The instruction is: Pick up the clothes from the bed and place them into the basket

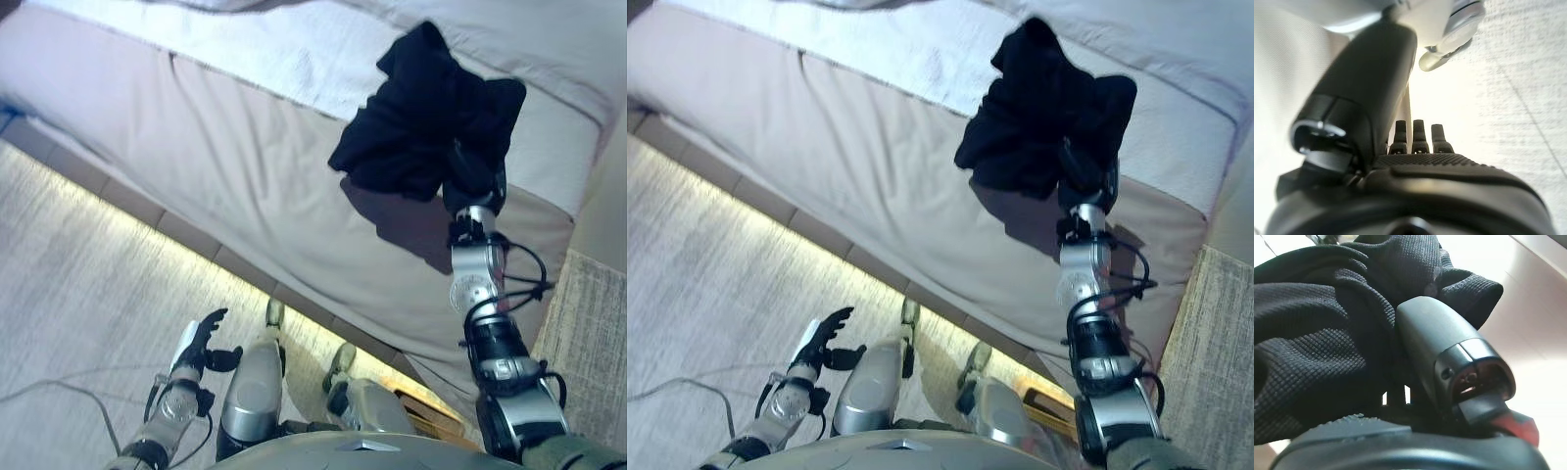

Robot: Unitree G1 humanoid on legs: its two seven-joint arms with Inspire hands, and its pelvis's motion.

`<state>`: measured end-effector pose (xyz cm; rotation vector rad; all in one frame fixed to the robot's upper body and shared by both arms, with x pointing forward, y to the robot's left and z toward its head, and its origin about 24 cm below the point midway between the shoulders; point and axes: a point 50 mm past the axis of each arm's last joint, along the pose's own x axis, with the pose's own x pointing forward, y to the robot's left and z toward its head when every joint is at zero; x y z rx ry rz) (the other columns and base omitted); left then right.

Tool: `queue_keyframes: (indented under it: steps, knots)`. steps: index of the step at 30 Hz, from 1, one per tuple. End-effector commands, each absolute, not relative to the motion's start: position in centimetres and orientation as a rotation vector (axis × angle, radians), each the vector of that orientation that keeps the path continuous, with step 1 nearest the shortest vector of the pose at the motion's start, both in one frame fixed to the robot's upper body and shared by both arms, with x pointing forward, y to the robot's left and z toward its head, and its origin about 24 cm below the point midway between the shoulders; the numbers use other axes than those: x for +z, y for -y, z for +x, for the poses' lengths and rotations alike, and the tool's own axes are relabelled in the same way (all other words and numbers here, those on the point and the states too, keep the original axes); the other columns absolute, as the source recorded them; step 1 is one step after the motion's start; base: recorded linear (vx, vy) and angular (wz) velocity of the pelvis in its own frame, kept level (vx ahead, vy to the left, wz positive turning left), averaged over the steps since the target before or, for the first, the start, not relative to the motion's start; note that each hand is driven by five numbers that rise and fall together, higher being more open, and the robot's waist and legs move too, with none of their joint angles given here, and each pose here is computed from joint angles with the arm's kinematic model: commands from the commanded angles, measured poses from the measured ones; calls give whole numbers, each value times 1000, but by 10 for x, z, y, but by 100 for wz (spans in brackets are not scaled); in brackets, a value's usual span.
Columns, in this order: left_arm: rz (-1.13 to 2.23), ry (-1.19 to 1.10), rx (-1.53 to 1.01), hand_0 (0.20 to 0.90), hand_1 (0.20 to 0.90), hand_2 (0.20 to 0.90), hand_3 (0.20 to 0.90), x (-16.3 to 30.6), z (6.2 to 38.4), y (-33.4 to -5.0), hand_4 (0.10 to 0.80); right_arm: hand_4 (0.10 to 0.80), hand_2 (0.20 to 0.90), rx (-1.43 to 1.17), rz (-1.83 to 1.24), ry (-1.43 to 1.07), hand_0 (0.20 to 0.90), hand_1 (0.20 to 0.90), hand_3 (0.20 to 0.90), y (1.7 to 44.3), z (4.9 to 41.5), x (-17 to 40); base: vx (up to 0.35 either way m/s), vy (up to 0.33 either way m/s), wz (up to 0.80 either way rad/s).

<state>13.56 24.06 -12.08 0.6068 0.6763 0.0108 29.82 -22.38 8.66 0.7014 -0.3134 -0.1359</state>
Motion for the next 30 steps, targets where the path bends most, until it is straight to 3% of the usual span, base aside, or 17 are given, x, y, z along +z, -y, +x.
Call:
queue_keyframes:
  steps: [1,10,15,23,30]
  knots:
    - [577,-698,-132,900,900,900,900,-137,109,-201,800,100,300,-69,635,649,300,300,200,240,279,136,10,-40,-21]
    - [468,-748,-84,900,900,900,900,-134,129,-211,800,100,300,-67,600,606,300,300,200,233,259,121,49,78,-30]
    - [477,-749,-111,900,900,900,900,-134,128,-212,800,100,300,-122,613,682,300,300,200,227,262,130,14,168,-179]
    - [518,-770,-42,900,900,900,900,-126,139,-243,800,100,300,-368,611,653,300,300,200,259,246,116,-76,131,-67]
    - [493,-789,32,900,900,900,900,-127,138,-248,800,100,300,-449,628,500,300,300,200,239,265,99,-285,75,-116]
